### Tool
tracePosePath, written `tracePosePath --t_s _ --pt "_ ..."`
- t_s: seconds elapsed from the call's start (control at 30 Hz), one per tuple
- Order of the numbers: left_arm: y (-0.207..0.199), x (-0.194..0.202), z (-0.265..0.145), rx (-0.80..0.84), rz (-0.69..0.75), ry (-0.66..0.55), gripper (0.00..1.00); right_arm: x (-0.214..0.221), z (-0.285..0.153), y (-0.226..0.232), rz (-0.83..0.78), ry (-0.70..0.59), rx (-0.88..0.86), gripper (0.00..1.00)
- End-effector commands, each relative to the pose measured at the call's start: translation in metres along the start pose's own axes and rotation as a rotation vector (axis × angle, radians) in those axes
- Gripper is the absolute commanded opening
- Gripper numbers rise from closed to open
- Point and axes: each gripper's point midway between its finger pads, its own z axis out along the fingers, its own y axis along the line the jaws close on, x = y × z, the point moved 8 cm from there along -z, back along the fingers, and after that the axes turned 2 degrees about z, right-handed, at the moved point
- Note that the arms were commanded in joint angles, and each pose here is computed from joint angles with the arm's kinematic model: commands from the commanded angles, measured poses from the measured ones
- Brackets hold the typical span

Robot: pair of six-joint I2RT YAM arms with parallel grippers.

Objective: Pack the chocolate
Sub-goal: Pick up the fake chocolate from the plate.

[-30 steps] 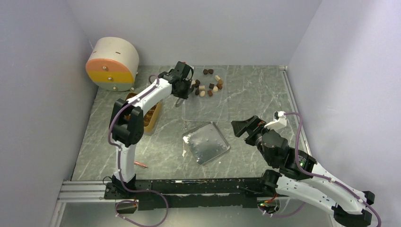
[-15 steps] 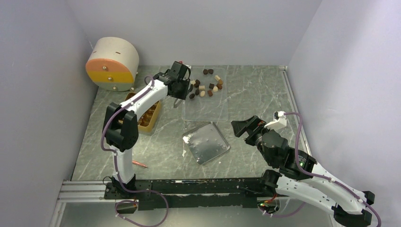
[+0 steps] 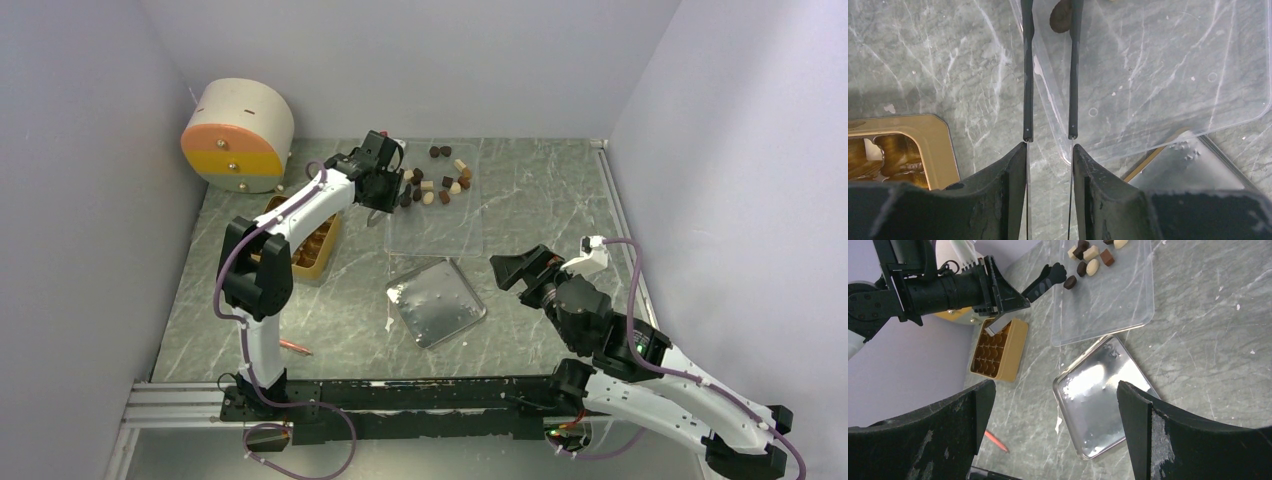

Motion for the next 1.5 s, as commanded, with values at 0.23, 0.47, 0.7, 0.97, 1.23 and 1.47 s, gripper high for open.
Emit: tracePosePath --t_s 0.23,0.47,0.7,0.97,1.23,1.47 --pt "-0.003 0.003 0.006 0.030 0.028 0.004 0.42 -0.004 -0.002 0.002 0.014 -0.012 -0.014 0.97" --pt "-0.005 0.006 0.016 0.048 0.030 0.024 0.42 -0.005 -0.002 0.002 0.012 -0.014 -0.013 0.97" --pt "-0.007 0.006 0.023 0.060 0.028 0.035 0.40 -0.005 -0.003 0.002 0.012 -0.013 -0.011 0.97" --pt "-0.007 0.008 0.020 0.061 0.024 0.032 0.40 -0.004 -0.002 0.001 0.016 -0.016 -0.013 0.97" --pt "-0.006 0.008 0.018 0.049 0.018 0.036 0.29 -0.004 -0.002 0.001 0.012 -0.014 -0.006 0.97" --pt "-0.005 0.000 -0.001 0.038 -0.010 -0.016 0.26 -0.004 -0.003 0.000 0.017 -0.017 -0.014 0.97"
